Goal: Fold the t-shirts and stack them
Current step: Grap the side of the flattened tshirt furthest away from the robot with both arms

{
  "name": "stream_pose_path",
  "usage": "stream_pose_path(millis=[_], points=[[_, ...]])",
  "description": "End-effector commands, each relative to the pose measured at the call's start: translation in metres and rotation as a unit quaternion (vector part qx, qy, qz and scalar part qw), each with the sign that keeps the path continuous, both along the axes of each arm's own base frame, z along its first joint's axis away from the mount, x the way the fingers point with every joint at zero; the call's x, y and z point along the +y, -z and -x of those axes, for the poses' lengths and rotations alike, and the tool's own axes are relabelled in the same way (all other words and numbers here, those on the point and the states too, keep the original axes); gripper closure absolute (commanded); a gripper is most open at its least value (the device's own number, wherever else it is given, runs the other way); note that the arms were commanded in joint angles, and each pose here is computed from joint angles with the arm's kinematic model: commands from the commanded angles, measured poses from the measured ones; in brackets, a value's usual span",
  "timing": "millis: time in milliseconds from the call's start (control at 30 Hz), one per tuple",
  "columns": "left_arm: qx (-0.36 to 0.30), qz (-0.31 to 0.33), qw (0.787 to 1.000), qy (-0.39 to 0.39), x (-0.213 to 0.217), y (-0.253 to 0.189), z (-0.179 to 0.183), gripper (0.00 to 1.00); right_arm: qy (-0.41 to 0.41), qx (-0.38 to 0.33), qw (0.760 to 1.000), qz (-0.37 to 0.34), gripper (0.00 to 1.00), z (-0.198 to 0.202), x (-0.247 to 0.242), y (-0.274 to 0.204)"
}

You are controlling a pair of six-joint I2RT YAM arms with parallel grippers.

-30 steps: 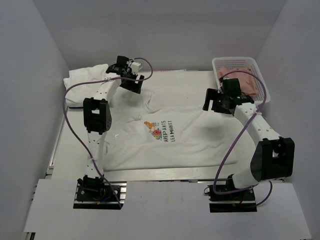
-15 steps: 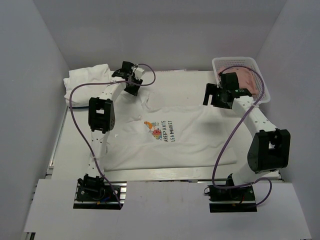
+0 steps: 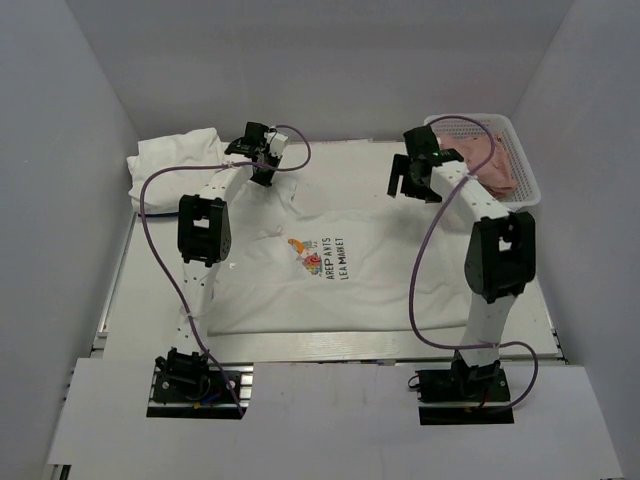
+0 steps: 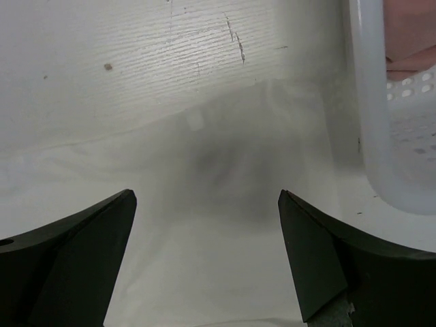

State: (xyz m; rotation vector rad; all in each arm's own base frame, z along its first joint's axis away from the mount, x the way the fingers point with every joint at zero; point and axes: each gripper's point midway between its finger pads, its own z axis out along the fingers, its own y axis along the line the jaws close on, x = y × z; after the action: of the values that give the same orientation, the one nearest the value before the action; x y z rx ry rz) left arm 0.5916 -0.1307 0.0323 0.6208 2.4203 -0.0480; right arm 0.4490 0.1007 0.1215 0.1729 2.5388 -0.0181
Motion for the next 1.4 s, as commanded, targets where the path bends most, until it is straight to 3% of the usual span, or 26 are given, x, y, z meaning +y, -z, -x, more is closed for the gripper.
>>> stream_pose_path(millis=[0, 367, 567, 1067, 1233, 1367], points=[[-0.062, 0.017, 0.998, 0.005, -0.003, -0.067, -0.008, 1.0, 0.075, -0.002, 0.997, 0.021, 0.1, -0.011, -0.002, -0.003], [-0.053, 0.046, 0.994, 0.081, -0.01, -0.099, 0.021, 1.0, 0.133, 0.039, 0.99, 0.033, 0.1, -0.024, -0.005, 0.05], [-0.045, 0.034, 0.994, 0.097, -0.011, -0.102, 0.035, 1.0, 0.138, 0.005, 0.99, 0.015, 0.1, -0.054, 0.006, 0.051], [-0.043, 0.053, 0.991, 0.111, -0.01, -0.127, 0.079, 1.0, 0.183, 0.039, 0.982, 0.037, 0.11, -0.042, -0.003, 0.089], [-0.034, 0.071, 0.992, 0.103, -0.01, -0.125, 0.102, 1.0, 0.182, 0.048, 0.981, 0.043, 0.23, -0.035, -0.005, 0.099], [-0.044, 0.082, 0.993, 0.072, -0.005, -0.133, 0.118, 1.0, 0.176, 0.052, 0.982, 0.039, 0.45, -0.032, -0.001, 0.099]])
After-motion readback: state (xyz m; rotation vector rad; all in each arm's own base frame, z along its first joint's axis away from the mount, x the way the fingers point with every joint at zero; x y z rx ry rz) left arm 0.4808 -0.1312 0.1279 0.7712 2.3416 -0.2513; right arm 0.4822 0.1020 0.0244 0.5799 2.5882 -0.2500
